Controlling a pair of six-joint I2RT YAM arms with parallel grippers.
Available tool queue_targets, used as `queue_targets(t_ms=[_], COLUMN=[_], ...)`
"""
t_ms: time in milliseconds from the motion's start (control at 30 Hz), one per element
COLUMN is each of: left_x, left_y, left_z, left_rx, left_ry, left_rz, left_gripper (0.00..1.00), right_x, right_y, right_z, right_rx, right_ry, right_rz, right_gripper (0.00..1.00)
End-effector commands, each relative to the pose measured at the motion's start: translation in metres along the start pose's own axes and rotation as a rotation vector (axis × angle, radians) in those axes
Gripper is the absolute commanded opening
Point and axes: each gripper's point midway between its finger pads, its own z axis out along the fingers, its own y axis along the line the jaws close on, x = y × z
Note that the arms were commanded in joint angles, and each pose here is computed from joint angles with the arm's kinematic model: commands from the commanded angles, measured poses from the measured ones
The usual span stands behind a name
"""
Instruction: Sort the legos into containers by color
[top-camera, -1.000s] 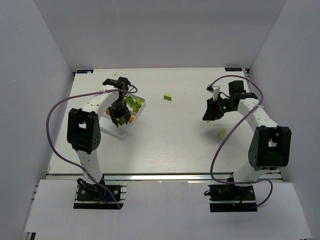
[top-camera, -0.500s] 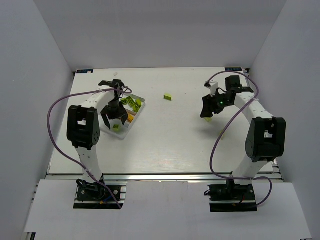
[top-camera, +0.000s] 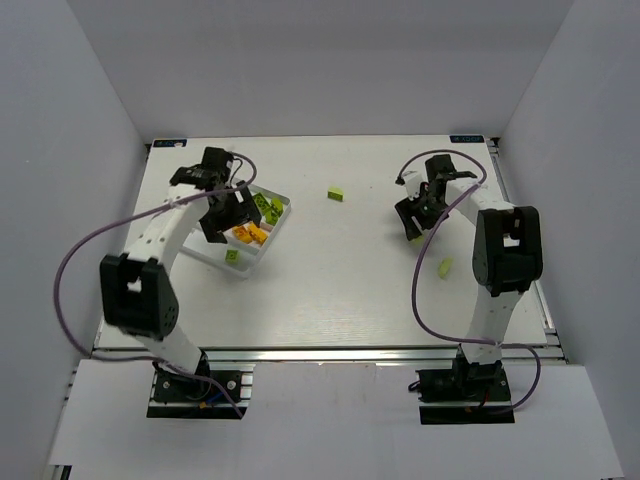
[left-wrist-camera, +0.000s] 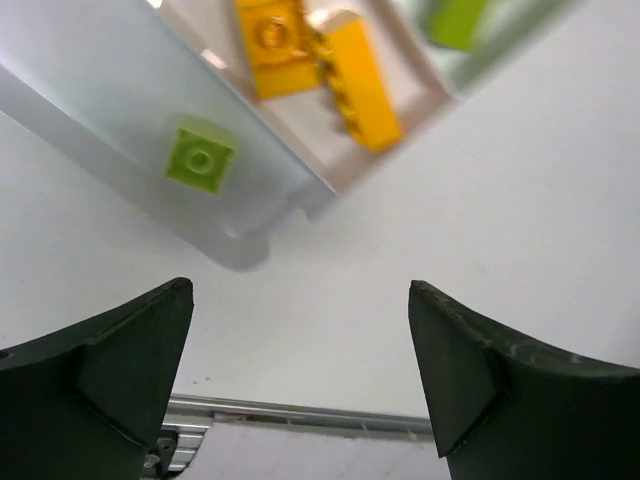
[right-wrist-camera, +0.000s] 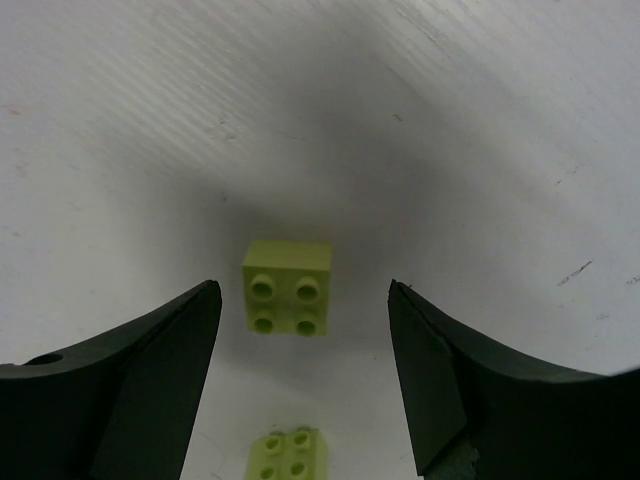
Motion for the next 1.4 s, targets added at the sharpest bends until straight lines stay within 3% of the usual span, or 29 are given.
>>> queue_targets(t_ms=[0, 33, 200, 433, 633, 700, 800, 1067, 1233, 1367], left_x=[-0.010, -0.015, -0.002, -0.002, -0.001, -0.001, -0.005, -0.013, -0.002, 0.008], left_y=[-0.035, -0.040, -0.039, -0.033, -0.028, -0.026, -0.026, -0.018, 0.002, 0.014], left_z=[-0.055, -0.072, -0.081, -0.094, -0.103, -0.107, -0.116, -0.170, -0.183, -0.190], left_rx=[0.289, 0.345, 0.404, 0.431, 0.438, 0.438, 0.451, 0.536, 0.529, 0.534], left_ry=[-0.179, -0.238, -0.255, -0.333, -0.376, -0.387, -0.423, -0.614, -0.664, -0.680], left_rz=[0.029, 0.029, 0.019, -0.003, -0.012, -0.013, -0.022, -0.075, -0.153, -0.224], left_gripper=[0.98, 0.98, 0.98, 0.98, 0.98, 0.98, 0.98, 0.98, 0.98, 0.98], right_x=[-0.012, -0.009, -0.006, -0.003, -0.013, -0.022, -0.049, -0.131, -0.200, -0.221], right_y=[-0.019, -0.020, -0.015, -0.001, 0.008, 0.026, 0.073, 0.236, 0.315, 0.360], right_z=[-0.002, 0.002, 0.008, 0.007, -0.001, -0.009, -0.025, -0.046, -0.035, -0.013], right_rx=[0.085, 0.080, 0.050, -0.008, -0.038, -0.121, -0.270, -0.587, -0.633, -0.690], right_ry=[0.010, 0.026, 0.043, 0.061, 0.035, -0.011, -0.113, -0.330, -0.430, -0.461], right_rz=[-0.039, -0.042, -0.065, -0.102, -0.121, -0.162, -0.282, -0.644, -0.663, -0.602], right_gripper=[0.74, 0.73, 0.62, 0.27, 0.11, 0.07, 0.00, 0.00, 0.00, 0.00])
